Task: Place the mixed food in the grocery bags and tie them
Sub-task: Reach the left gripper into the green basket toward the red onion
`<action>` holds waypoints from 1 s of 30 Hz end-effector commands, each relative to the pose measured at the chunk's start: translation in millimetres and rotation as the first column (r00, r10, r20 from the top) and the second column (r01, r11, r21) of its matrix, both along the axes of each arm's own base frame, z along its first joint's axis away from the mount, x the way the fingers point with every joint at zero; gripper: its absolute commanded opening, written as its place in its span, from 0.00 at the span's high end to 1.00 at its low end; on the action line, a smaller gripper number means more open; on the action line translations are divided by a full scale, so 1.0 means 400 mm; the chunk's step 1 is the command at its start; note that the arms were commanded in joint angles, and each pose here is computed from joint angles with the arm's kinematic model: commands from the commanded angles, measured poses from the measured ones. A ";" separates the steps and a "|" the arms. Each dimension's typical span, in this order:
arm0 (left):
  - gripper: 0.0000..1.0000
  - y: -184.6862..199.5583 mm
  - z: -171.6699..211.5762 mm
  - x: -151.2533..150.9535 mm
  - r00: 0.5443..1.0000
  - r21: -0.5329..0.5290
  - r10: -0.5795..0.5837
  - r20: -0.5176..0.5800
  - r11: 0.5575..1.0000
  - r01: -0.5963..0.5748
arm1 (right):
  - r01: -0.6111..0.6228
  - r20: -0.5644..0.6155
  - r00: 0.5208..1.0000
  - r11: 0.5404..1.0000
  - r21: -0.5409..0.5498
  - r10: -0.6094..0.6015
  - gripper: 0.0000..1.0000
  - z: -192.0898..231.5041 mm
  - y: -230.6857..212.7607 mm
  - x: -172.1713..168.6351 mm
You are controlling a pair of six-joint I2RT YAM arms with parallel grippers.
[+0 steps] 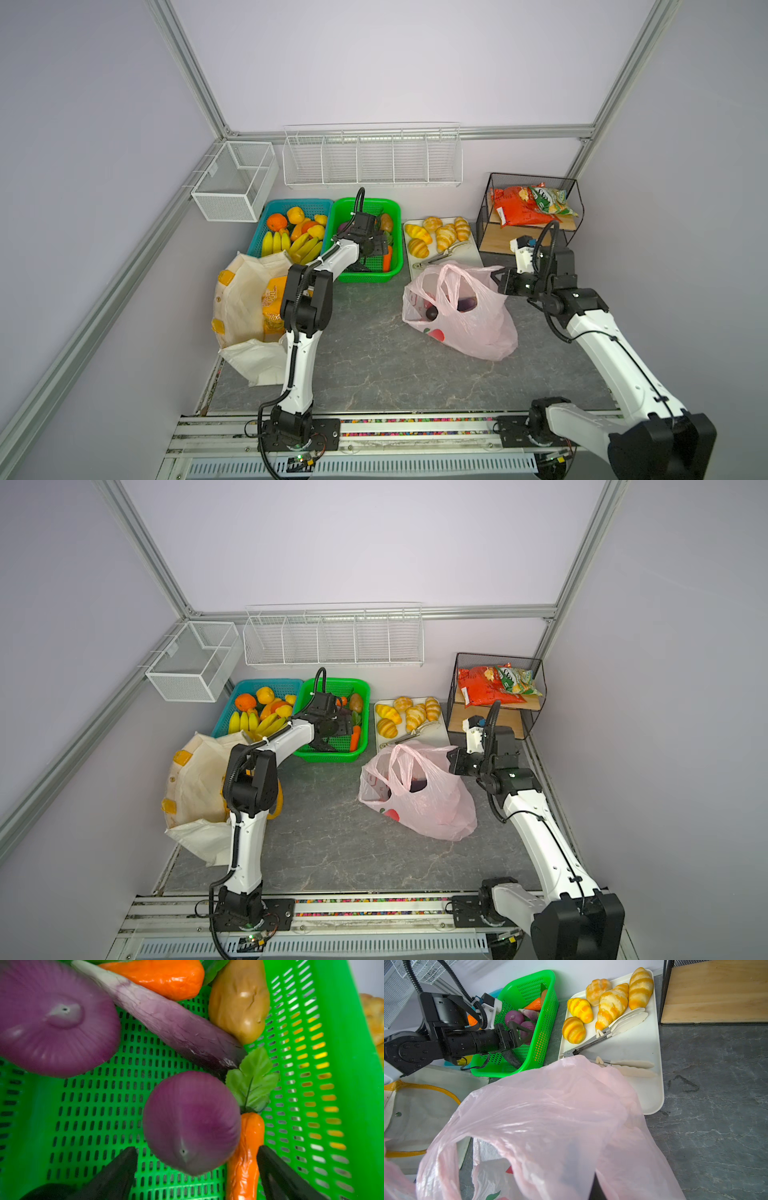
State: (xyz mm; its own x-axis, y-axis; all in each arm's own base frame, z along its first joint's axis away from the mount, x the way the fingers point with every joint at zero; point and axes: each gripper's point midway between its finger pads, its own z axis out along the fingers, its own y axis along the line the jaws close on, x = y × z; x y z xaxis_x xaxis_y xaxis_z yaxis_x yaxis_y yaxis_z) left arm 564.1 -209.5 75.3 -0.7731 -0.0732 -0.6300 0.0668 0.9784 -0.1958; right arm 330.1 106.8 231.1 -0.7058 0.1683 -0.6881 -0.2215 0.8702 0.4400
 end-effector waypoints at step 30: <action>0.45 -0.018 0.256 -0.127 0.982 -0.320 -0.038 0.183 0.943 0.096 | -0.024 0.005 1.000 1.000 0.008 0.024 0.93 -0.015 0.006 -0.013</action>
State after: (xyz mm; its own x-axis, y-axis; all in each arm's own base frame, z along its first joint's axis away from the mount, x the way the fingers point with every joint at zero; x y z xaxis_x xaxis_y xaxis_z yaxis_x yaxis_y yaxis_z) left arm 524.1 -204.7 128.8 -0.7338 -0.1843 -0.6539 0.1123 0.9164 -0.3843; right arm 326.9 109.4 224.0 -0.7186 0.1650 -0.6755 -0.2271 0.8625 0.4523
